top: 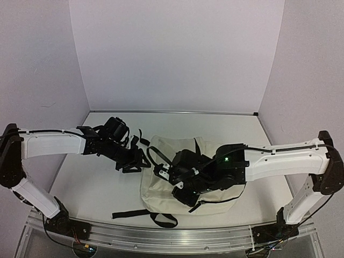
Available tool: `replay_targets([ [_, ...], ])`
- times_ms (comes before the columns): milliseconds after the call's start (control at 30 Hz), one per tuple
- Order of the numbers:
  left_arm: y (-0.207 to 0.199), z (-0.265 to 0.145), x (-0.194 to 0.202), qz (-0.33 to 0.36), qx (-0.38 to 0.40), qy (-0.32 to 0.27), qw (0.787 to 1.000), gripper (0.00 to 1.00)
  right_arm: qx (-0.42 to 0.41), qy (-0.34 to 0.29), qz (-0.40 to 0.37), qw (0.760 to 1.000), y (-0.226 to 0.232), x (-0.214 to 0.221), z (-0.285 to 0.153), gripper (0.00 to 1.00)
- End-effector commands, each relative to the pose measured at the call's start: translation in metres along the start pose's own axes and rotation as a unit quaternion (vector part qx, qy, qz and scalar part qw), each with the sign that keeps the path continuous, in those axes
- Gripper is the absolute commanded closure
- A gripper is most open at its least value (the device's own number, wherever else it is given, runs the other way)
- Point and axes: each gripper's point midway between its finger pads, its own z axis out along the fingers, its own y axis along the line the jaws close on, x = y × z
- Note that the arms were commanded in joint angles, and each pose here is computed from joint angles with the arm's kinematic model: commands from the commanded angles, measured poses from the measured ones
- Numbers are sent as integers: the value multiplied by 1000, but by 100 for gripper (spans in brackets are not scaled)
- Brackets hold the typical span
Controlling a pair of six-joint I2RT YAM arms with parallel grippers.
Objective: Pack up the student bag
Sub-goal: Zip the student bag at the center of the board.
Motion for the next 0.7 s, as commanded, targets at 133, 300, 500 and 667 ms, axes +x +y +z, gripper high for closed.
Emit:
replay_targets([
  [133,-13,9,-6,6,33,2,999,60,105,27,-71,992,-11,5,10,67],
  [300,-11,10,-8,9,27,2,1000,67,151,32,-83,985,-18,8,15,68],
  [500,-10,10,-10,11,19,-3,1000,83,210,33,-107,971,-23,8,19,71],
  [667,-12,10,-12,15,19,-6,1000,89,244,31,-123,962,-27,8,22,71],
])
